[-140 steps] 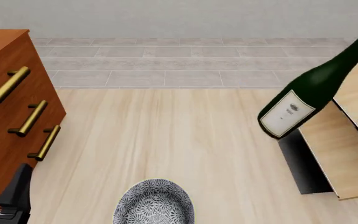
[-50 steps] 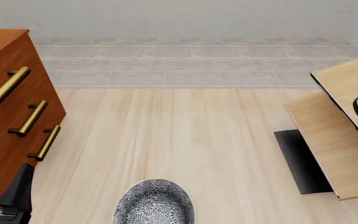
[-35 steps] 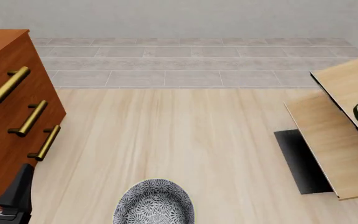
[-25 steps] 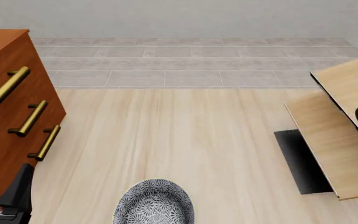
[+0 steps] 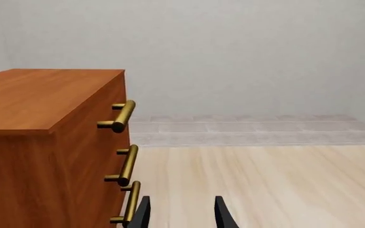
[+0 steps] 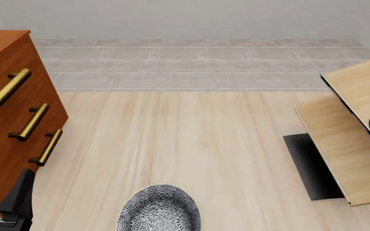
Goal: Put the wine bottle on the wine rack.
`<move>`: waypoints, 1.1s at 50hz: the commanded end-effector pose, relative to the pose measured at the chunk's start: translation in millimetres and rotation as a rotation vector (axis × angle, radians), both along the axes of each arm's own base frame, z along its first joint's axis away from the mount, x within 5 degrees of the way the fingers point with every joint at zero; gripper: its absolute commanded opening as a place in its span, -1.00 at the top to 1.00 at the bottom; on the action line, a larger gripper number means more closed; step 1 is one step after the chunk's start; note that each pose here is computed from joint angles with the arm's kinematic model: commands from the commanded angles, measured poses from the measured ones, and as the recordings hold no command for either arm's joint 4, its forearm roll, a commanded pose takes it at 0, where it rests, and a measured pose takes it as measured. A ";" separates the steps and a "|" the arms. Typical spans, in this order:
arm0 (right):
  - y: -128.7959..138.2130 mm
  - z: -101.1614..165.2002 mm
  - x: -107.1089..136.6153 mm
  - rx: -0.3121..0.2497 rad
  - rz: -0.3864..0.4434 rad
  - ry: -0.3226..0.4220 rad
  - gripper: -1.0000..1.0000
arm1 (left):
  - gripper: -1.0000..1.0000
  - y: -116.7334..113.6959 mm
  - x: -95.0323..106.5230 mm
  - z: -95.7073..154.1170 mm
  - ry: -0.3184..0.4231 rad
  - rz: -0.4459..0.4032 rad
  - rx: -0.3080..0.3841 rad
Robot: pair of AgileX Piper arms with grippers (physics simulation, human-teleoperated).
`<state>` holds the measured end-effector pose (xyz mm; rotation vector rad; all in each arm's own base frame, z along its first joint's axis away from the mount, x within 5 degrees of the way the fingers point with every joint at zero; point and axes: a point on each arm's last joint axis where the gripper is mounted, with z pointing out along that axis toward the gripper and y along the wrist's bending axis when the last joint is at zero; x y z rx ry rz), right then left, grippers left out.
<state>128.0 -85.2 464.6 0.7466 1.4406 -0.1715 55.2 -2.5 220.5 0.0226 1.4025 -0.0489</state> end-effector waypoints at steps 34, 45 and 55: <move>-32.8 -51.3 33.0 0.055 -0.044 0.055 1.00 | -1.00 0.4 0.1 -0.8 0.008 0.009 0.008; -45.6 -66.9 43.5 0.059 -0.062 0.082 1.00 | -1.00 0.6 0.2 -1.1 0.012 0.013 0.007; -56.2 -77.8 50.3 0.061 -0.079 0.106 1.00 | -1.00 0.9 0.3 -1.5 0.016 0.017 0.004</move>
